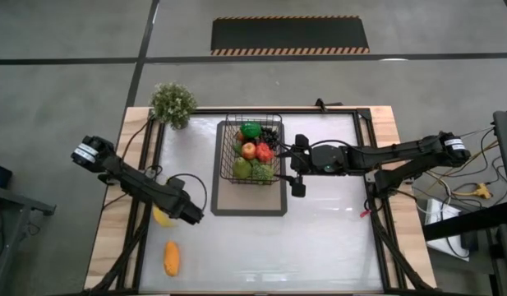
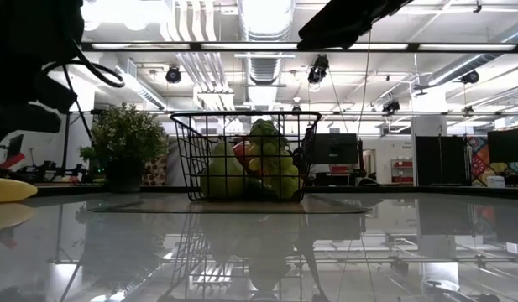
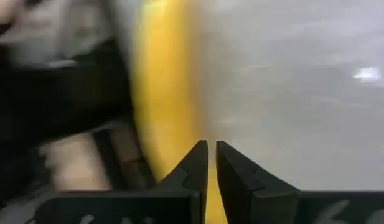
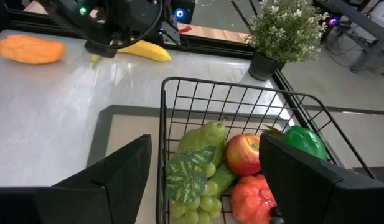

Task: Build produce basket
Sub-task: Put the banana into the black wire basket

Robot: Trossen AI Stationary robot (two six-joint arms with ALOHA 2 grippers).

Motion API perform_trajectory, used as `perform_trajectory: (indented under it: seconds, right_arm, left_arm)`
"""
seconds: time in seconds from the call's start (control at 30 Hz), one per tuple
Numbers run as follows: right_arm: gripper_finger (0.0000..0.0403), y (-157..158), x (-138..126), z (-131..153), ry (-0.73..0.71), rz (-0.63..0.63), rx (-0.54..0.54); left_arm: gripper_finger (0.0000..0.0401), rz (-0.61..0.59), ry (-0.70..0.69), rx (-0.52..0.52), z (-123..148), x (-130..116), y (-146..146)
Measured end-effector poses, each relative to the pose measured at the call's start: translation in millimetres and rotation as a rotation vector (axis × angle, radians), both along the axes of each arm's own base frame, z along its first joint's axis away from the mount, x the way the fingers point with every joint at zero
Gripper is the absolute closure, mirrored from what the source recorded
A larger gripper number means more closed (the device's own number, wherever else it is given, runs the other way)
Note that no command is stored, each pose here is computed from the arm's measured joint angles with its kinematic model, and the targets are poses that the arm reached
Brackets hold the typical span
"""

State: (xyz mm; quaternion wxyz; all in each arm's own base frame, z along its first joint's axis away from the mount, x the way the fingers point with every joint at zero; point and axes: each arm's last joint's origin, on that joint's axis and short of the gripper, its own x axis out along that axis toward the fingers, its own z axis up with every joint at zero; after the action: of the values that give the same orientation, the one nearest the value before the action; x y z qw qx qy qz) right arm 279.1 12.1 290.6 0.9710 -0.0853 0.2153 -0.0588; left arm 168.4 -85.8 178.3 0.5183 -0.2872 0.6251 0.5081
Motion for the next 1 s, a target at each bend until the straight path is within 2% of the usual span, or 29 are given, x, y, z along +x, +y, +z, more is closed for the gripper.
perform_trajectory:
  seconds: [0.2, 0.3, 0.6, 0.83, 1.0]
  right_arm:
    - [0.0124, 0, 0, 0, 0.002, 0.0, 0.0]
    - [0.0124, 0, 0, 0, 0.003, 0.0, 0.001]
    - [0.0124, 0, 0, 0, 0.002, -0.002, 0.002]
    - [0.0124, 0, 0, -1, 0.007, -0.002, 0.002]
    - [0.0124, 0, -1, -2, 0.01, -0.001, 0.001]
  left_arm:
    - [0.0386, 0.016, 0.226, 0.084, 2, -22, 10]
    - [0.0386, 0.015, 0.261, 0.101, -2, -28, 13]
    - [0.0386, 0.017, 0.237, 0.117, -10, -28, 14]
    - [0.0386, 0.047, 0.118, 0.07, -17, -19, 9]
    - [0.0386, 0.053, 0.152, 0.097, -24, -19, 9]
